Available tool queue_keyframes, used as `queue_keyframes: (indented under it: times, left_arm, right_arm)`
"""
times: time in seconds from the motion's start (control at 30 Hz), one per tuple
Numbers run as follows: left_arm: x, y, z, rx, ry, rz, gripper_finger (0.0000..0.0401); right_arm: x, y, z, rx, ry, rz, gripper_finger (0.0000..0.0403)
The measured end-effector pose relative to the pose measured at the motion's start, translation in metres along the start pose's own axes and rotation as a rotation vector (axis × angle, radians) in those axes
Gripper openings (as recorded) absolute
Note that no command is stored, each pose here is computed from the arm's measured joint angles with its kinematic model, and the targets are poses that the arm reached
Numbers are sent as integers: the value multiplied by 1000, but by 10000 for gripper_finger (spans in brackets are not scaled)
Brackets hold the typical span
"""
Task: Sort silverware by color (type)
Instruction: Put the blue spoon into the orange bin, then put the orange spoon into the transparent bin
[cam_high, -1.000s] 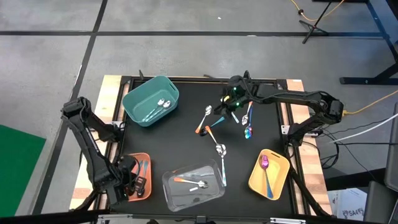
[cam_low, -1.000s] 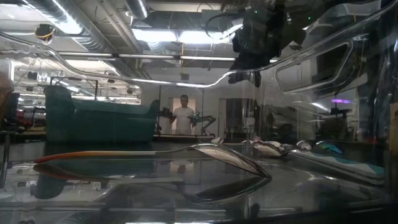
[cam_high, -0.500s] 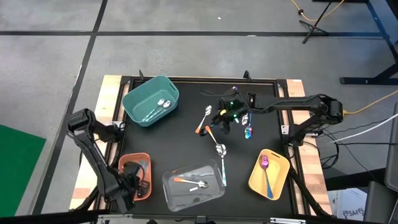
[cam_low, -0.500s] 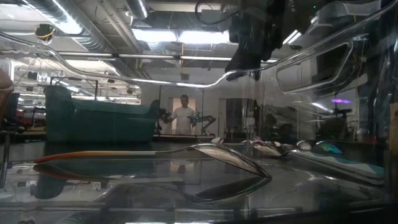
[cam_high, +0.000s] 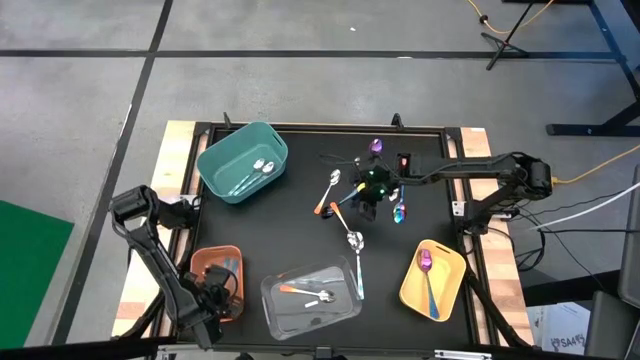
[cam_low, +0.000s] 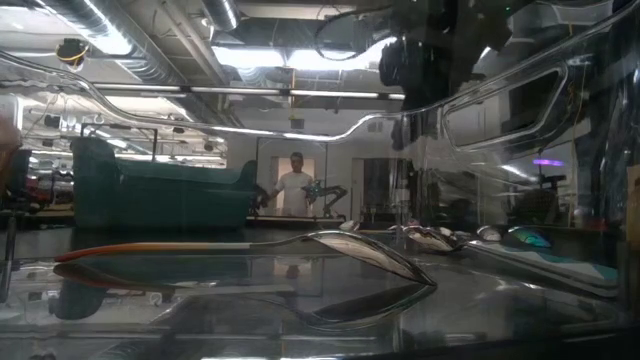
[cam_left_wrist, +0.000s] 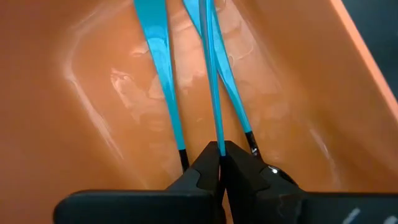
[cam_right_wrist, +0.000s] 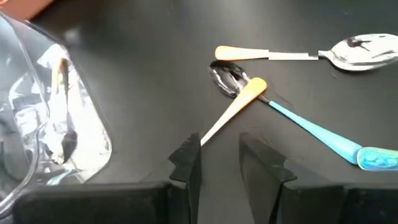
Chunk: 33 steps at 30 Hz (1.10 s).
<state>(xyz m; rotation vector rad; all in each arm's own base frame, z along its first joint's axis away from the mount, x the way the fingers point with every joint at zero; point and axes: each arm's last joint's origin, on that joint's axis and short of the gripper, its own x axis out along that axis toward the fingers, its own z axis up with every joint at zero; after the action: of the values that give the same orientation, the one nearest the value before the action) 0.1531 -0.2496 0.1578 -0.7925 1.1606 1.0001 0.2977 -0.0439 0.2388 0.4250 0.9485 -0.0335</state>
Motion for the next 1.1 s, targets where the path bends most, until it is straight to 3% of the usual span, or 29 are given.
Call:
queue_keyframes:
  times: [0.23, 0.57, 0.67, 0.87, 1.1]
  left_arm:
    - [0, -1, 0, 5, -3, -9, 17]
    - [0, -1, -1, 4, 6, -11, 83]
    - [-1, -1, -1, 3, 11, -9, 93]
    - [-14, 2, 5, -7, 43, -49, 92]
    - [-45, 10, 20, -29, 112, -146, 85]
  right_arm:
    - [4, 17, -4, -50, 0, -27, 95]
    - [7, 29, -9, -89, -1, -54, 95]
    - [7, 28, -8, -50, -14, -91, 95]
    - [8, 30, -9, 21, -43, -164, 95]
    - [10, 42, -9, 11, -96, -185, 95]
